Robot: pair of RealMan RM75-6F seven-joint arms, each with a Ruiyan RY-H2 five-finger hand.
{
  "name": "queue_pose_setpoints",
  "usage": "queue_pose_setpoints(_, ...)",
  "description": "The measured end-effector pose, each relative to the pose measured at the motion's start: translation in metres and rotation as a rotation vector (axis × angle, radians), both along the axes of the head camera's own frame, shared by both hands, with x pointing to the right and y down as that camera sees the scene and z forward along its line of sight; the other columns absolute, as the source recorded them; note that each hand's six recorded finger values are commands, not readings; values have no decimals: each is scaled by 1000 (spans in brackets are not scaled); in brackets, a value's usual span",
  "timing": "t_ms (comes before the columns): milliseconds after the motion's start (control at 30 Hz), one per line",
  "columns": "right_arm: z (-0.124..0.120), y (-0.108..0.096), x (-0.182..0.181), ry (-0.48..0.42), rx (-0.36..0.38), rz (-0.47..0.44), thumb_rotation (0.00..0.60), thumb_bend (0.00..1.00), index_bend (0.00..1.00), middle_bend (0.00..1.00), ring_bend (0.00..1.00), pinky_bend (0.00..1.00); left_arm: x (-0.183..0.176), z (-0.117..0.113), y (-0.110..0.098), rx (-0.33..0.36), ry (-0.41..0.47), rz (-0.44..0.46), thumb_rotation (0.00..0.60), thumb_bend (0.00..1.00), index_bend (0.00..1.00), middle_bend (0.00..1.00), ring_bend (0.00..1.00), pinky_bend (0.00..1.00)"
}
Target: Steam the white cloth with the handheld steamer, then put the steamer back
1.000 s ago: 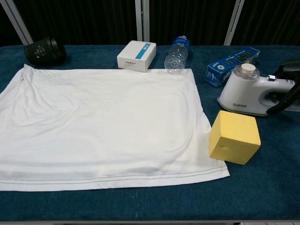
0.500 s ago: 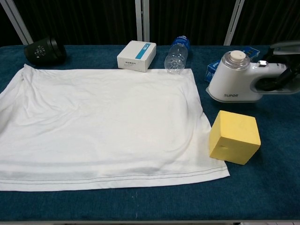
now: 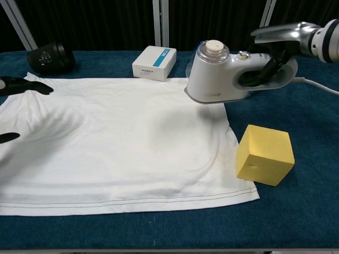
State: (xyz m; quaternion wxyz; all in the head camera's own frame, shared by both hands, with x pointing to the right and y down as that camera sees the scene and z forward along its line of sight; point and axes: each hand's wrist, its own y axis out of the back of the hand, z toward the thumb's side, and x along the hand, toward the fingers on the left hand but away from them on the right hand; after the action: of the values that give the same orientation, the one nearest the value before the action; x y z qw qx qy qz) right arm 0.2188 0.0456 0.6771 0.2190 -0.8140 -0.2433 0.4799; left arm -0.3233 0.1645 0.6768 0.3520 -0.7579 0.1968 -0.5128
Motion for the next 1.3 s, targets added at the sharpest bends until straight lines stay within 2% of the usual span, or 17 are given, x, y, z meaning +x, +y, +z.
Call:
queue_pose_setpoints(67, 3, -1, -10, -11, -1, -5, 600, 522, 951, 857, 876, 538, 9, 10, 0, -23, 9, 8, 589, 290, 59, 78, 0, 0)
queue_pose_setpoints(233, 13, 0, -35, -36, -9, -13, 600, 554, 956, 860, 881, 549, 19, 29, 3, -93, 18, -4, 508, 335, 59, 78, 0, 0)
queue_pose_setpoints(367, 23, 6, -54, -54, -11, -24, 600, 566, 961, 862, 883, 553, 20, 40, 7, -125, 11, -12, 423, 374, 59, 78, 0, 0)
queue_pose_setpoints(500, 34, 14, -74, -57, -10, -57, 600, 570, 961, 862, 884, 553, 20, 45, 13, -146, 9, -22, 381, 381, 58, 78, 0, 0)
queue_pose_setpoints(867, 59, 31, -103, 18, 14, -183, 600, 574, 963, 863, 884, 553, 25, 45, 15, -153, 17, -21, 371, 381, 58, 78, 0, 0)
queue_pose_setpoints(1067, 62, 21, -96, 43, 26, -141, 600, 575, 964, 865, 885, 553, 24, 46, 16, -155, 10, -18, 371, 381, 58, 78, 0, 0)
queue_pose_setpoints(1300, 66, 5, -70, 116, 50, -98, 600, 577, 965, 865, 885, 553, 23, 45, 15, -149, 9, -18, 372, 382, 59, 78, 0, 0)
